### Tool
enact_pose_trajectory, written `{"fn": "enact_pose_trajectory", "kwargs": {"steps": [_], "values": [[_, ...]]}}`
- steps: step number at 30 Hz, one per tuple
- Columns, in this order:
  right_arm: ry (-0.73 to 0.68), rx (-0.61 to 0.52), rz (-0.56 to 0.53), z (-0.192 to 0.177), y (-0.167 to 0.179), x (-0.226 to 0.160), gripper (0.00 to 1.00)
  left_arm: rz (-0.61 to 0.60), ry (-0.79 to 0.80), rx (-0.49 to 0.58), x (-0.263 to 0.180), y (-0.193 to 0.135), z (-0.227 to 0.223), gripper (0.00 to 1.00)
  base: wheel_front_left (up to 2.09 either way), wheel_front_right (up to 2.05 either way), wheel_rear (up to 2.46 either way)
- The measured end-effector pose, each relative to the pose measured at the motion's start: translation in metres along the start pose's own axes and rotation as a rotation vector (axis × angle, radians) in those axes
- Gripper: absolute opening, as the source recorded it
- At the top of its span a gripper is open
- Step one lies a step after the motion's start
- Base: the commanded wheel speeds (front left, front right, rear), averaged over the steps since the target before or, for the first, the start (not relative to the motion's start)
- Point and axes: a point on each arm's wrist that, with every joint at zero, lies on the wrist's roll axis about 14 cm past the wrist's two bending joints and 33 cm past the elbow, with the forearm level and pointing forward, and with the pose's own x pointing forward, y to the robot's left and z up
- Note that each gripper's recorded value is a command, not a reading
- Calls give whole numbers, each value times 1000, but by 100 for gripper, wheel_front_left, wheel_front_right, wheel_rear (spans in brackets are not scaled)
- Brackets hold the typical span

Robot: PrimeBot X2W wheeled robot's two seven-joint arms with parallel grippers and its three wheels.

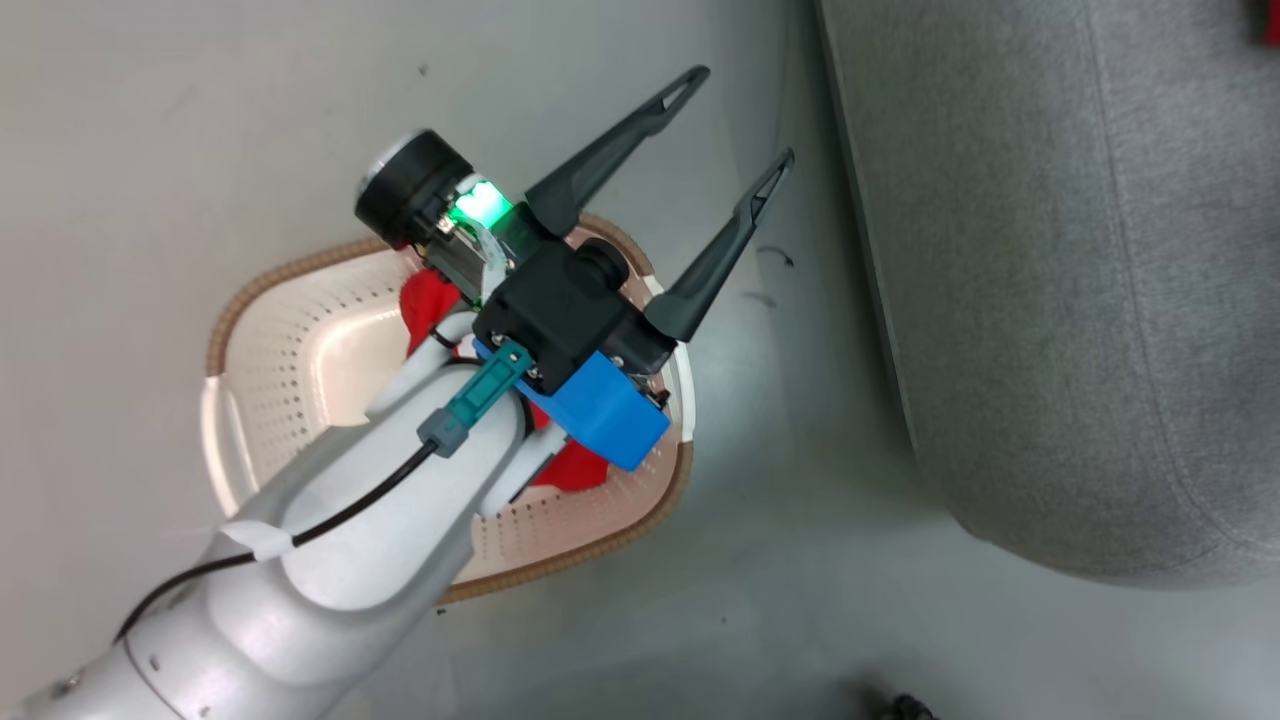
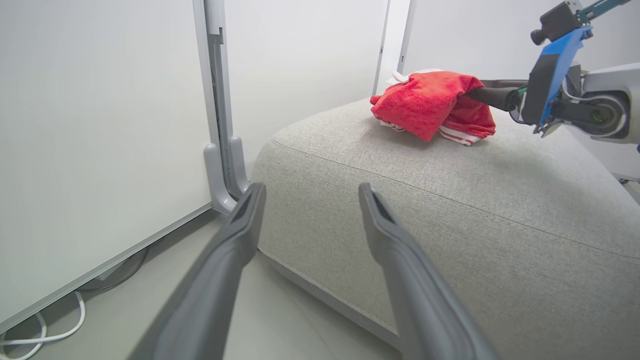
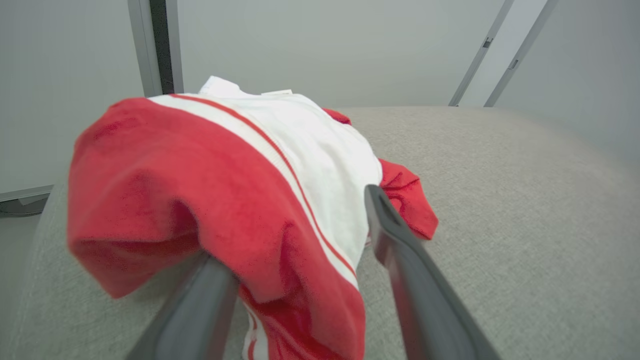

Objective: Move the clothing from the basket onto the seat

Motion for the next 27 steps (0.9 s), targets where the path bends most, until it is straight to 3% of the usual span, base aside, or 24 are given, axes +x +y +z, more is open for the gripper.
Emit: {"fn": "enact_pose_trajectory", "kwargs": {"steps": [12,27], "values": [[14,16,79,1,1,-75,100,120,-72,24,-25,-10,68,100,0,0,0],[-219,204,363,85,106,-140,100,539,-103,44,-135,41,106,100,0,0,0]]}}
